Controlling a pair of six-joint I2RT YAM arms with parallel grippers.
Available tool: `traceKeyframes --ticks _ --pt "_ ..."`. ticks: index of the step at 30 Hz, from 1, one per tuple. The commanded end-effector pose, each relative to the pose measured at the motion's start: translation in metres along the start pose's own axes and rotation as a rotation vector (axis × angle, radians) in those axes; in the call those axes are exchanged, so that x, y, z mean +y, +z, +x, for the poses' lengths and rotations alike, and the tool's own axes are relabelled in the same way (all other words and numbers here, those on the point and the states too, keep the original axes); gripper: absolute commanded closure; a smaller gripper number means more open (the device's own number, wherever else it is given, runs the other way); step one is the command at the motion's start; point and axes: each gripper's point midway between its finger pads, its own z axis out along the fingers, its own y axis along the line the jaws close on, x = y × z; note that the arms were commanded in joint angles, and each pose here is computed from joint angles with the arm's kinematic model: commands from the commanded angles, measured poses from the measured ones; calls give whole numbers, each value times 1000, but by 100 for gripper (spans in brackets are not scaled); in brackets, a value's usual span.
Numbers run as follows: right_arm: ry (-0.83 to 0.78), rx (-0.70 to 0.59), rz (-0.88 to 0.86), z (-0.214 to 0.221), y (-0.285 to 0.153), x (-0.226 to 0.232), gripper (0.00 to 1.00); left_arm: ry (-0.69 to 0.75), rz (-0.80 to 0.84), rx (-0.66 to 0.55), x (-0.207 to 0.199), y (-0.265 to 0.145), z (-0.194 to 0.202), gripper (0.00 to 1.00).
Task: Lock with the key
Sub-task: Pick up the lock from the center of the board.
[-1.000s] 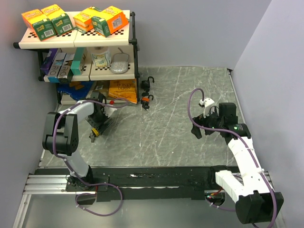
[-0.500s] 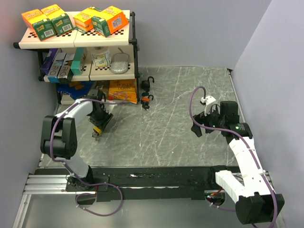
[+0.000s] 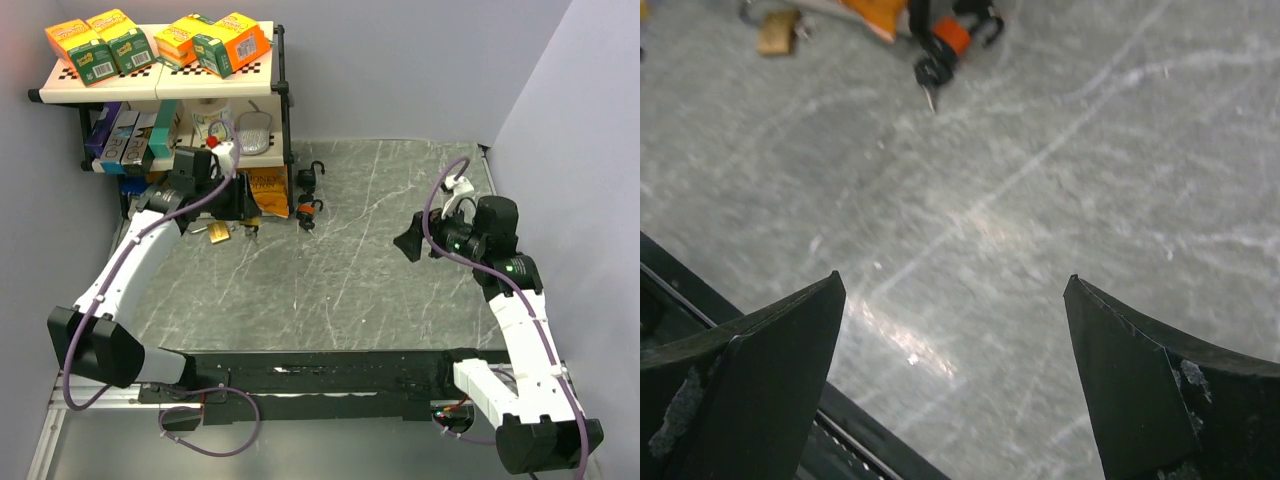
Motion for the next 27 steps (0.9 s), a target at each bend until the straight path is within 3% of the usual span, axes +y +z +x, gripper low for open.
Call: traceKeyframes --ticks 1,4,11,15,22,27 --pt "15 -154 -92 -52 -4 28 0 -176 163 -224 -72 -18 -48 99" --pt "25 -169 -90 -59 -3 29 0 -204 228 -268 -114 -17 -58 99" --pt "151 -210 -24 -72 1 21 0 -406 258 -278 -165 14 -73 99" --pt "51 -247 -92 -80 1 44 1 -433 320 -273 -209 18 -81 99" --pt "69 -244 -122 -75 14 64 1 -543 416 -228 -253 47 -85 99" --pt "102 -266 -23 -83 29 49 1 -560 472 -228 -277 46 -96 99"
